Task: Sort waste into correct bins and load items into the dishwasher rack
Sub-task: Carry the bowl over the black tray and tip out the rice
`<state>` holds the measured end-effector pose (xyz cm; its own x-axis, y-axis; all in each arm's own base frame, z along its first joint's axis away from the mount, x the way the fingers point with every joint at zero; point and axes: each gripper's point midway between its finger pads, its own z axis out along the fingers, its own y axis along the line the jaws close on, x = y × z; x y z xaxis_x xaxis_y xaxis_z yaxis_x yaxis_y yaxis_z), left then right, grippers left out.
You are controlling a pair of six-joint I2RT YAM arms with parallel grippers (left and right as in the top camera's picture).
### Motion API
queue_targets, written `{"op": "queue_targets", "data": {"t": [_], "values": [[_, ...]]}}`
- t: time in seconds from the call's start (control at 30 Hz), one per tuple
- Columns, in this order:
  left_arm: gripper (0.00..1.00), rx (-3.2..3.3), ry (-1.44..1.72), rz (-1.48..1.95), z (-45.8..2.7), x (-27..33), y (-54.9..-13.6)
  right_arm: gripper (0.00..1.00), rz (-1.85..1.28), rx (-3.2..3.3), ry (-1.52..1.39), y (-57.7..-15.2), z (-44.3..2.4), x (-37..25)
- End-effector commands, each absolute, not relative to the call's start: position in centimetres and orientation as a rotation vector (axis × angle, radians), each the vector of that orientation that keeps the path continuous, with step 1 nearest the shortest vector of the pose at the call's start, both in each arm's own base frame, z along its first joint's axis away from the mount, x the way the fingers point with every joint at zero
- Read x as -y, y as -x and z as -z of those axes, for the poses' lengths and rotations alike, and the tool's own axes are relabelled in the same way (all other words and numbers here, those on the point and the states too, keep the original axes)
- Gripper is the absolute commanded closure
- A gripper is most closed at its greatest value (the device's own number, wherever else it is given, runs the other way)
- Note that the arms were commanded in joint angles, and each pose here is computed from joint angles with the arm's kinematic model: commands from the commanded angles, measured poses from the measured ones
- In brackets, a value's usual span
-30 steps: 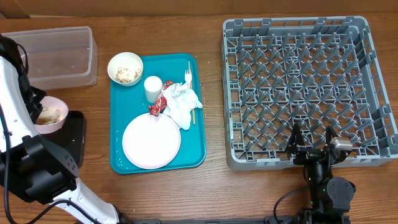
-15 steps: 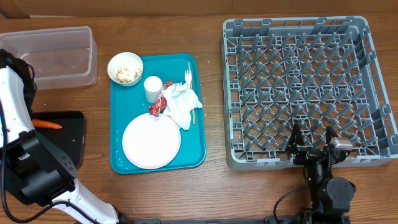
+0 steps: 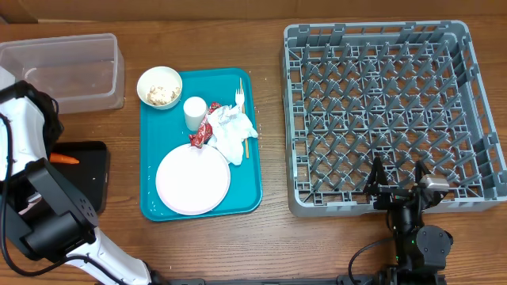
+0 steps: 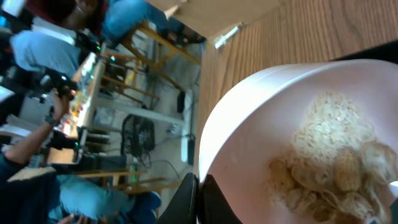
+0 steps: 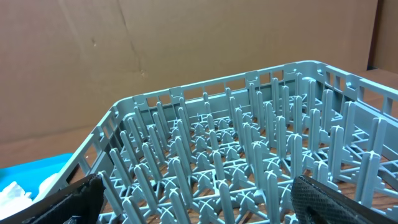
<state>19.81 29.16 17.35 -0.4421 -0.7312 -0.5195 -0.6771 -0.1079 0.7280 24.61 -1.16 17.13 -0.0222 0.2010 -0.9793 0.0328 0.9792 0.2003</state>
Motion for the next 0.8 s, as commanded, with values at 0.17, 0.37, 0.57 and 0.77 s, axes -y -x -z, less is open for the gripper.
{"op": "queue_targets", "data": {"t": [0.17, 0.37, 0.57, 0.77], "values": [[0.96, 2.048, -1.506, 1.848, -19.4, -31.0, -20.2, 0.00, -0.122, -1.582, -0.190, -24.6, -17.0, 1.4], [0.96, 2.076, -1.414, 1.913, -19.9, -31.9, -21.4, 0.00, -0.122, -1.582, -0.190, -24.6, -17.0, 1.4], [0.96, 2.090, -1.316, 1.957, -20.5, -32.5, -22.3, 0.00, -0.122, -1.582, -0.190, -24.6, -17.0, 1.4], [0.96, 2.098, -1.246, 1.977, -20.8, -32.9, -23.0, 0.00, -0.122, -1.582, -0.190, -24.6, -17.0, 1.4]]}}
